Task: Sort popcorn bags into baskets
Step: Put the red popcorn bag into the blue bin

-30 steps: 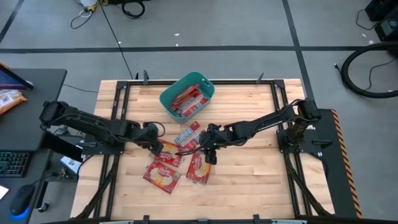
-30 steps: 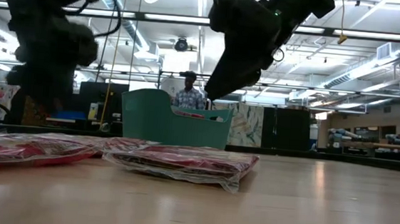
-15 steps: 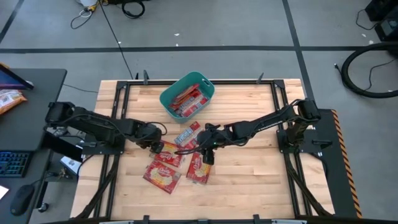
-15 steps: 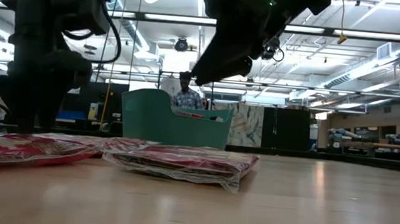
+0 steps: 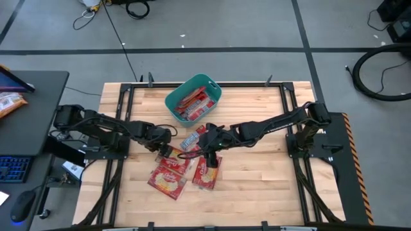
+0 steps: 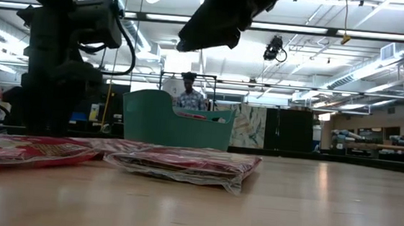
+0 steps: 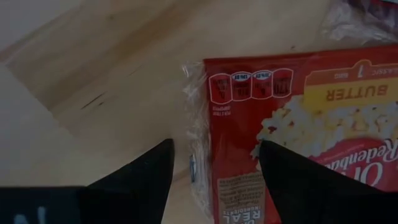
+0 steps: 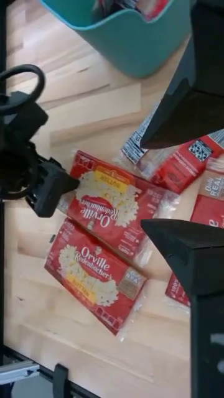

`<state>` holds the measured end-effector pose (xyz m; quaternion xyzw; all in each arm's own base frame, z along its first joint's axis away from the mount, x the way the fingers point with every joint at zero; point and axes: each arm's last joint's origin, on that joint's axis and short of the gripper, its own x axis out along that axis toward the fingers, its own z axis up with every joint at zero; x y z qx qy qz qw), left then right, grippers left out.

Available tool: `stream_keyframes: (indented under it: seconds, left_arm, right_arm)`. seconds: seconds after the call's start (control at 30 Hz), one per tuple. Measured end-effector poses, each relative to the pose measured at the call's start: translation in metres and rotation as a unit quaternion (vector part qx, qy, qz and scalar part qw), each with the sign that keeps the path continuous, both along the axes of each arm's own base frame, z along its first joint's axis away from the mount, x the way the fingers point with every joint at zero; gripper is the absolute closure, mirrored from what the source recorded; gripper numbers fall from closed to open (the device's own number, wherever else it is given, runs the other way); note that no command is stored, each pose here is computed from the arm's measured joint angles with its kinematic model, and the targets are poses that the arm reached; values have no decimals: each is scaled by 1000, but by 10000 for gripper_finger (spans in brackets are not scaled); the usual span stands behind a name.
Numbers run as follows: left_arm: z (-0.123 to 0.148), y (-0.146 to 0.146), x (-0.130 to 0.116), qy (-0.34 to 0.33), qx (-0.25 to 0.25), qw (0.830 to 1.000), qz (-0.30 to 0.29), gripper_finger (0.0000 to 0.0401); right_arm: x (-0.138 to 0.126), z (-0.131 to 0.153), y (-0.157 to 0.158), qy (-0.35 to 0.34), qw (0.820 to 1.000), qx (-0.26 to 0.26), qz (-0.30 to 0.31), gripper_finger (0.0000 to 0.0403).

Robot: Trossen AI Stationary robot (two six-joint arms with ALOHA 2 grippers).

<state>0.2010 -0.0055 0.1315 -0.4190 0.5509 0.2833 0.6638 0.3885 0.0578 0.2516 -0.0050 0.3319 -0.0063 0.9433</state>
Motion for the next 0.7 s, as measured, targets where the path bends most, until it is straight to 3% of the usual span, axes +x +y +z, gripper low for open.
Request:
stream_keyframes:
  seconds: [0.17,0.7]
  left_arm:
    - [0,0,2,-10,-3,1000,-7,181]
    - [1,0,0,-15,12,999,-31,392]
  right_arm:
    - [3,10,0,-12,1000,-15,7,204]
    - [2,44,-5,19,994,-102,-26,204]
